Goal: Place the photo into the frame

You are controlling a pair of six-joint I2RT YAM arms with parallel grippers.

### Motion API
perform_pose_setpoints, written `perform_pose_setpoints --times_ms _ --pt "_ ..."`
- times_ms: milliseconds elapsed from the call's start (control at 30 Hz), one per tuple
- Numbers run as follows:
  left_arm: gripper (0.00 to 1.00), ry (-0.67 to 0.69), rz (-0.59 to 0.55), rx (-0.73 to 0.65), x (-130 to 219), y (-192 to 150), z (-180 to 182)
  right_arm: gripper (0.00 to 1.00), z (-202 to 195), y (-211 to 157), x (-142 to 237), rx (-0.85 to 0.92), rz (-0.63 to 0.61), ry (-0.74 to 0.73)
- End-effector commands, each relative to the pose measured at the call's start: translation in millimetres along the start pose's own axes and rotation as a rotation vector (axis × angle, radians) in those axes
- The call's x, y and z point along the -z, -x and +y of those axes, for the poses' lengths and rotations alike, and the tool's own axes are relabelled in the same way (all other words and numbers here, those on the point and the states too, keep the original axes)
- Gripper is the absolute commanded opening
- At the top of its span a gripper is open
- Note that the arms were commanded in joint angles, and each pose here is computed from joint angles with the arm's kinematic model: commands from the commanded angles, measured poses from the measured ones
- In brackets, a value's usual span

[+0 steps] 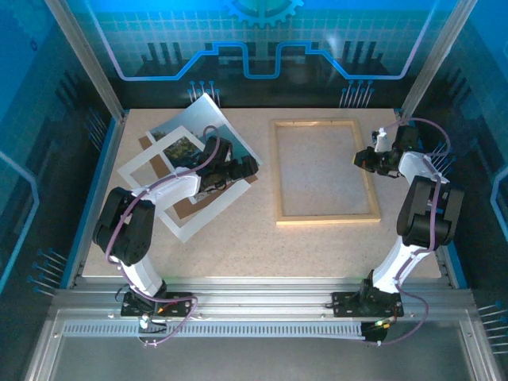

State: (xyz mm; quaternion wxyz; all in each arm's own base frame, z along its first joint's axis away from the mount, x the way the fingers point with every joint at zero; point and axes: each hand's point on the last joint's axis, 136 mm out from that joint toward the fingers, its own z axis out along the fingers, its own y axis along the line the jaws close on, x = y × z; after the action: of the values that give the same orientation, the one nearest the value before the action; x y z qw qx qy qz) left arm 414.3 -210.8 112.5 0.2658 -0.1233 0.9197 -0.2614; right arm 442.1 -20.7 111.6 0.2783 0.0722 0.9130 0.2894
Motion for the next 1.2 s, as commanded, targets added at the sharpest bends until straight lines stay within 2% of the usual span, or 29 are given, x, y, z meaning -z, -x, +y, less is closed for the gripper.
perform_pose_setpoints --times_ms 0,567,1167 --pt "0.99 -0.014 0.026 -0.025 -2 -5 -6 0.0 6 11 15 0.025 -0.035 0.009" --pt "0.99 -0.009 0.03 -0.026 -2 -5 -6 0.0 10 24 23 0.08 -0.054 0.003" --pt "0.99 -0.008 0.035 -0.03 -5 -7 -8 0.0 9 20 24 0.065 -0.064 0.01"
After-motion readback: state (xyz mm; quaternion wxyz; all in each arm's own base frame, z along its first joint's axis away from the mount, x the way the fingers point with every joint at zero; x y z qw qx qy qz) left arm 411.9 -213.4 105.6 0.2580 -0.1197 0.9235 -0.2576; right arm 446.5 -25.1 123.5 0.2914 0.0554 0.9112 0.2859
